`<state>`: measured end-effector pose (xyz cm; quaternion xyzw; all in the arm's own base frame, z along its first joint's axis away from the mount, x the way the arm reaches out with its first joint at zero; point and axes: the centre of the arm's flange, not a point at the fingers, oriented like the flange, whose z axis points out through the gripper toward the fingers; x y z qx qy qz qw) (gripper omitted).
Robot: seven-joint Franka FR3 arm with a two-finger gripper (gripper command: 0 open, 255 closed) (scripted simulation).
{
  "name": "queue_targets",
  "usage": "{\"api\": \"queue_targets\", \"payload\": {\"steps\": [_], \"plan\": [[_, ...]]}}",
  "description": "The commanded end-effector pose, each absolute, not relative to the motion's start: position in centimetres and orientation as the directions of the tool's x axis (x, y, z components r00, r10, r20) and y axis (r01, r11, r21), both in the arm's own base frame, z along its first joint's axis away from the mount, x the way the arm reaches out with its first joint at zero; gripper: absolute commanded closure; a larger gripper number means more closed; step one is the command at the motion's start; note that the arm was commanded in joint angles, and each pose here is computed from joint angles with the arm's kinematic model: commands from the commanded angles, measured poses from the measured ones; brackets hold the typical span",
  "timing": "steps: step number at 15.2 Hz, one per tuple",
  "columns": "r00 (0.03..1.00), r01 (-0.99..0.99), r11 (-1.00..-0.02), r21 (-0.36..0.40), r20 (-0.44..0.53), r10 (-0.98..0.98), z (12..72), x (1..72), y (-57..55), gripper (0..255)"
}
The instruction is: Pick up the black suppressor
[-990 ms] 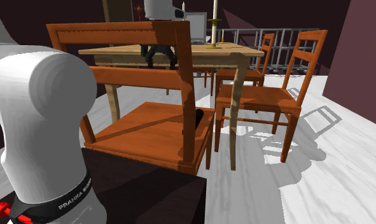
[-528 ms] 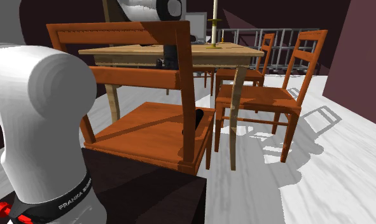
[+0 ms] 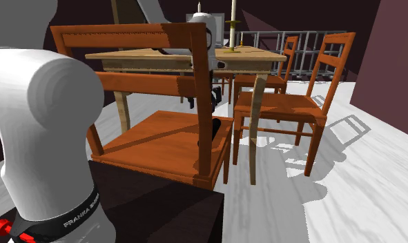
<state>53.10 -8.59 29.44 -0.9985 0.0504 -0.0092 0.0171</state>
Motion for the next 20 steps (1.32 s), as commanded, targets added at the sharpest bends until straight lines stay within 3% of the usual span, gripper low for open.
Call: {"api": "queue_targets", "payload": {"steps": [1,6,16,17,20], "plan": [[0.995,-0.100,-0.994,-0.035,0.015,-0.101,27.1,54.5,-9.3,0],[0.995,-0.101,-0.994,-0.037,0.011,-0.101,22.0,58.4,-11.0,0],[0.995,-0.101,-0.994,-0.037,0.011,-0.101,17.7,58.6,-11.1,0],[0.995,-0.101,-0.994,-0.037,0.011,-0.101,17.7,58.5,-11.1,255],[0.995,-0.101,-0.994,-0.037,0.011,-0.101,17.7,58.5,-11.1,255]]}}
